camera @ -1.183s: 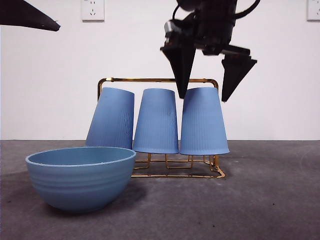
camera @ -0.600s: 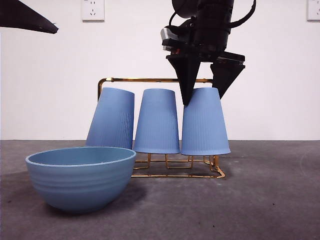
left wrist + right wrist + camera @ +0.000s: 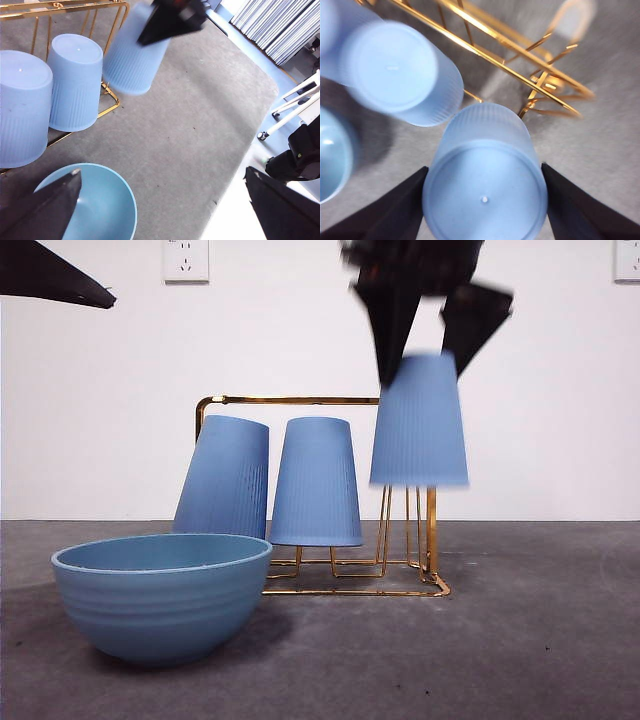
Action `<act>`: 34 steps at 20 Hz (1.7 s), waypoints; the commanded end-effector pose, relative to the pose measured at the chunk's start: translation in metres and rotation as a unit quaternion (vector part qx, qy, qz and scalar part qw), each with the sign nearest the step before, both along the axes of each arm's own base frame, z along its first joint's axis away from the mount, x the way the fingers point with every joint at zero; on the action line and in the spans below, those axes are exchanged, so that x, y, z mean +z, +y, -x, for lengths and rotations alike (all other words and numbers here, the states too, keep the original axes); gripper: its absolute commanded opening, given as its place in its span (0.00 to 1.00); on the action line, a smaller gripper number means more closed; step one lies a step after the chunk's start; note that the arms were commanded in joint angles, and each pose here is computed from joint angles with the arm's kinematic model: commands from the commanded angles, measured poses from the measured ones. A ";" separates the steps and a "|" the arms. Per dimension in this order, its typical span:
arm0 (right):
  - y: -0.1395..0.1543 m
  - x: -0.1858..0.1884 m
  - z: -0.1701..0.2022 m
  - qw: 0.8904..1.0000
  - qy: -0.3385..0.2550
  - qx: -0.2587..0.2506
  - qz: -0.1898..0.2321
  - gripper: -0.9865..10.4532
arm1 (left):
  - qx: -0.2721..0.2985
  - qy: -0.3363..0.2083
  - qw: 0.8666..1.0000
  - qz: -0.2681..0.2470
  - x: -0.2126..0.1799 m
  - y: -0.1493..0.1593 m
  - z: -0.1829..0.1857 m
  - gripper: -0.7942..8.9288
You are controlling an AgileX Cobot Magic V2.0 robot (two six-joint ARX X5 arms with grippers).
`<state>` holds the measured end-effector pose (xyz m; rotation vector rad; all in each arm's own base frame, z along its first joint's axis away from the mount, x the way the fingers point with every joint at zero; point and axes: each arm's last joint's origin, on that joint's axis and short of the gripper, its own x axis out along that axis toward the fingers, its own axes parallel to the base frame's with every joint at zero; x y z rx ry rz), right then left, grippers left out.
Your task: Right arm lift cup from the cupboard, then place it on the right of the bowl
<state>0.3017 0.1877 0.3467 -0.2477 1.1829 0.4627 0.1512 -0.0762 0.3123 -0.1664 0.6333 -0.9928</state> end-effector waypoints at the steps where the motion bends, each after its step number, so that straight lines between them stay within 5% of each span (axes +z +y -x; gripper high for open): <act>1: -0.002 0.024 0.012 0.999 -0.031 0.001 -0.021 0.26 | -0.009 -0.006 1.000 0.000 0.004 -0.003 -0.004 0.62; 9: -0.027 0.055 0.061 0.995 -0.085 0.011 -0.057 0.26 | -0.009 0.027 1.000 -0.012 -0.008 -0.008 -0.018 0.62; 13: -0.036 0.032 0.079 0.991 -0.108 0.017 -0.076 0.26 | -0.009 0.043 0.999 -0.018 -0.014 -0.011 -0.025 0.62; 23: -0.069 -0.041 0.131 0.971 -0.118 0.009 -0.209 0.26 | 0.005 0.123 0.992 -0.028 -0.037 -0.019 -0.047 0.62; 29: -0.077 -0.090 0.144 0.927 -0.101 0.030 -0.359 0.26 | 0.002 0.225 0.974 0.031 -0.047 -0.027 -0.059 0.62; 34: -0.074 -0.119 0.144 0.876 -0.104 0.017 -0.470 0.26 | -0.037 0.283 0.953 0.104 -0.049 -0.035 -0.072 0.62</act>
